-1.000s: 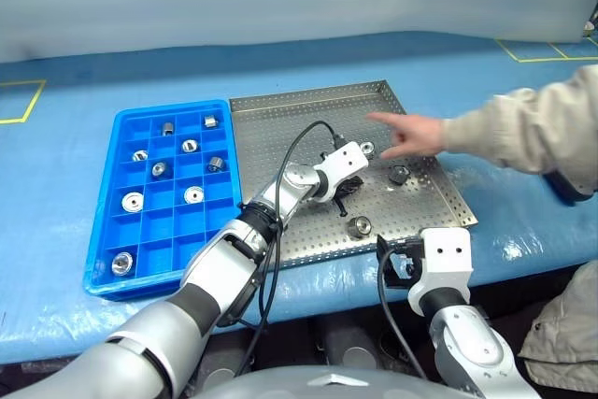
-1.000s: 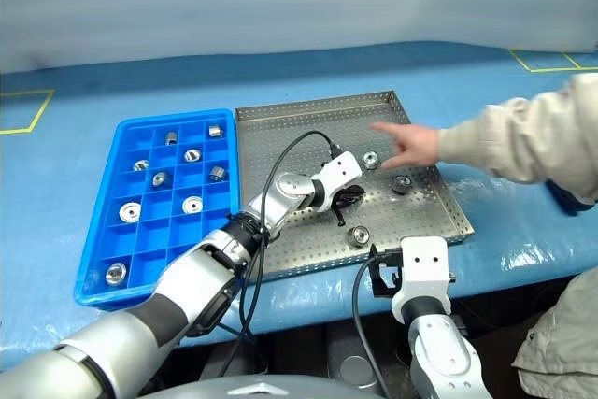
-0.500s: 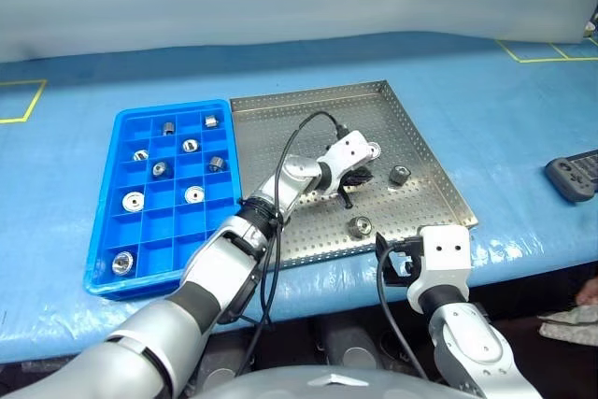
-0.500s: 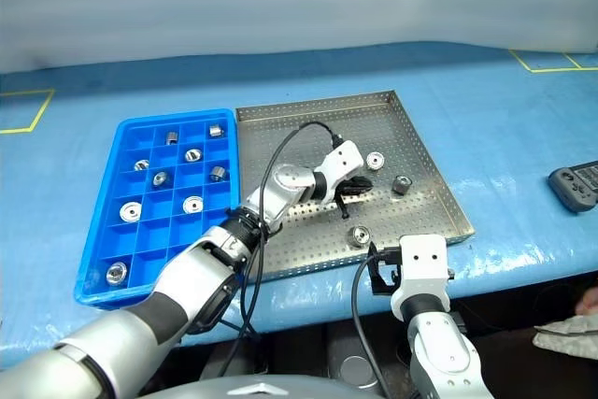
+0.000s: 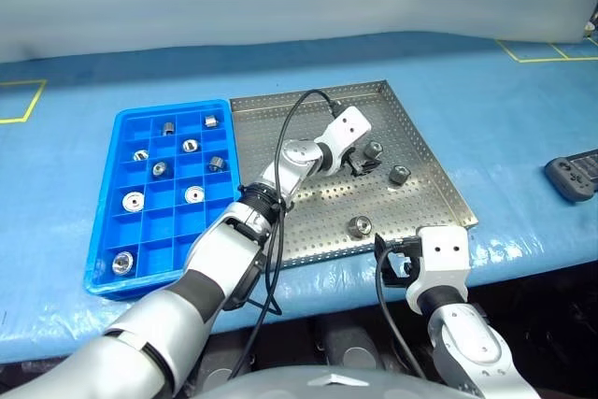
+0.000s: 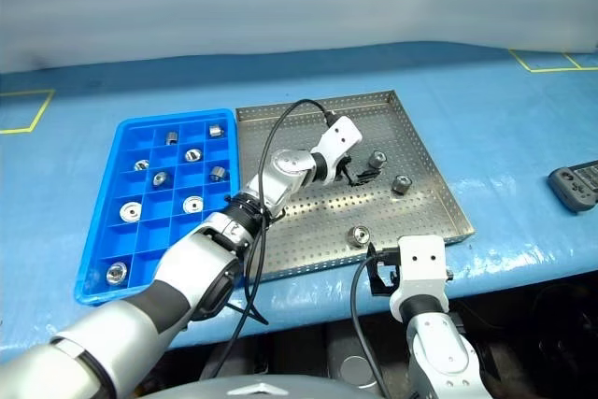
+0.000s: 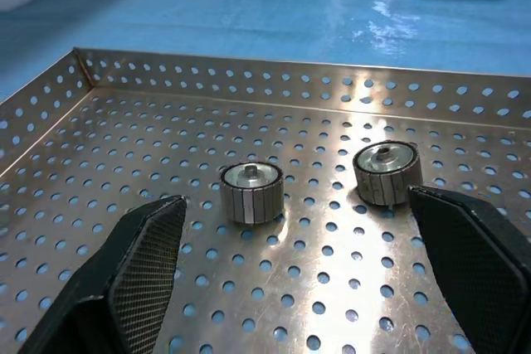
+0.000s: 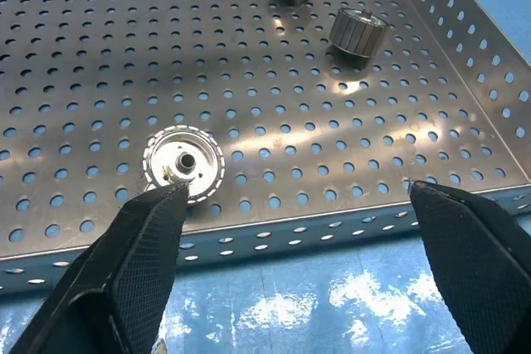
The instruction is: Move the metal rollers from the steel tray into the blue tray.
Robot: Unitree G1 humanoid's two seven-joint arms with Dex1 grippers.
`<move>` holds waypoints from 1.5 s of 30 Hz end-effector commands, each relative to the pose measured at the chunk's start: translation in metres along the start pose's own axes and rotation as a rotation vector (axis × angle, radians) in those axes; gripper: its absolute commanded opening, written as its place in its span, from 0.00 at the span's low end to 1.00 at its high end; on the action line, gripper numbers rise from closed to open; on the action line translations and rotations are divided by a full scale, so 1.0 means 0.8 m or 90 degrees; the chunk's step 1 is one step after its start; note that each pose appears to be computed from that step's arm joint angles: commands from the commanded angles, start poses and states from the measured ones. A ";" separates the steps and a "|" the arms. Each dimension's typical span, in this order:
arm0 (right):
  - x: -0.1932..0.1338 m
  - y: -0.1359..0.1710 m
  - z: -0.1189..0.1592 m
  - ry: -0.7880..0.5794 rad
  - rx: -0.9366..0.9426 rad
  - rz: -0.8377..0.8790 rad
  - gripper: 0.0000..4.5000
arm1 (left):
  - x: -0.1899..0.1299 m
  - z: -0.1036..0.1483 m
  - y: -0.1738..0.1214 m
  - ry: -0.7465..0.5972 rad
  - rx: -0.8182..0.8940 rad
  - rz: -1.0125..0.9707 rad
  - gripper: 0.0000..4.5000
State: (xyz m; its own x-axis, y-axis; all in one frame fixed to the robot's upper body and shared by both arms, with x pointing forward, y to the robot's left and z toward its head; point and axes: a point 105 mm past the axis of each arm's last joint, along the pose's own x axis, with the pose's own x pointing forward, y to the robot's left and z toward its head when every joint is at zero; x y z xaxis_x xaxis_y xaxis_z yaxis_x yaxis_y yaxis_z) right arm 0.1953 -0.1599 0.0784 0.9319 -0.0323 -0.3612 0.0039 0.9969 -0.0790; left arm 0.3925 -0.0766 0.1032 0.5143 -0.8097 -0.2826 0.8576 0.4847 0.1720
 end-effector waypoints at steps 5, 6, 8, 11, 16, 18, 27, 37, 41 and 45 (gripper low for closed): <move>-0.014 -0.006 0.008 -0.017 0.004 -0.024 1.00 | 0.009 0.048 -0.053 -0.069 0.054 -0.161 0.99; -0.015 -0.006 0.006 -0.014 0.005 -0.026 1.00 | 0.005 0.046 -0.054 -0.065 0.062 -0.184 0.99; -0.016 -0.006 0.004 -0.011 0.005 -0.024 1.00 | -0.003 0.042 -0.053 -0.058 0.078 -0.217 0.99; -0.018 -0.001 0.000 -0.003 0.005 -0.012 1.00 | -0.024 0.032 -0.050 -0.042 0.134 -0.278 0.99; -0.016 0.008 0.001 0.002 0.004 0.013 1.00 | -0.049 0.023 -0.044 -0.038 0.225 -0.324 0.99; -0.015 0.010 0.001 0.004 0.004 0.018 1.00 | -0.055 0.019 -0.039 -0.033 0.252 -0.323 0.99; -0.014 0.016 -0.001 0.013 0.008 0.028 1.00 | -0.086 -0.007 -0.048 0.022 0.318 -0.427 0.99; -0.016 0.013 -0.002 0.010 0.014 0.014 1.00 | -0.086 -0.015 -0.050 0.053 0.342 -0.449 0.99; -0.017 0.012 -0.002 0.009 0.017 0.006 1.00 | -0.084 -0.031 -0.059 0.082 0.379 -0.472 0.99; -0.019 0.011 -0.003 0.007 0.022 -0.004 1.00 | -0.078 -0.041 -0.070 0.095 0.384 -0.490 0.99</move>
State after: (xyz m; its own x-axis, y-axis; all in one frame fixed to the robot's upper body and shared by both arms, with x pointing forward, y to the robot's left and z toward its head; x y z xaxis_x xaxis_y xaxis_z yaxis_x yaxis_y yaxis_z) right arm 0.1800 -0.1517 0.0662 0.9021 -0.0337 -0.4301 0.0102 0.9983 -0.0567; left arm 0.3130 -0.0380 0.0786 -0.1565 -0.7693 -0.6194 0.8558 -0.4187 0.3039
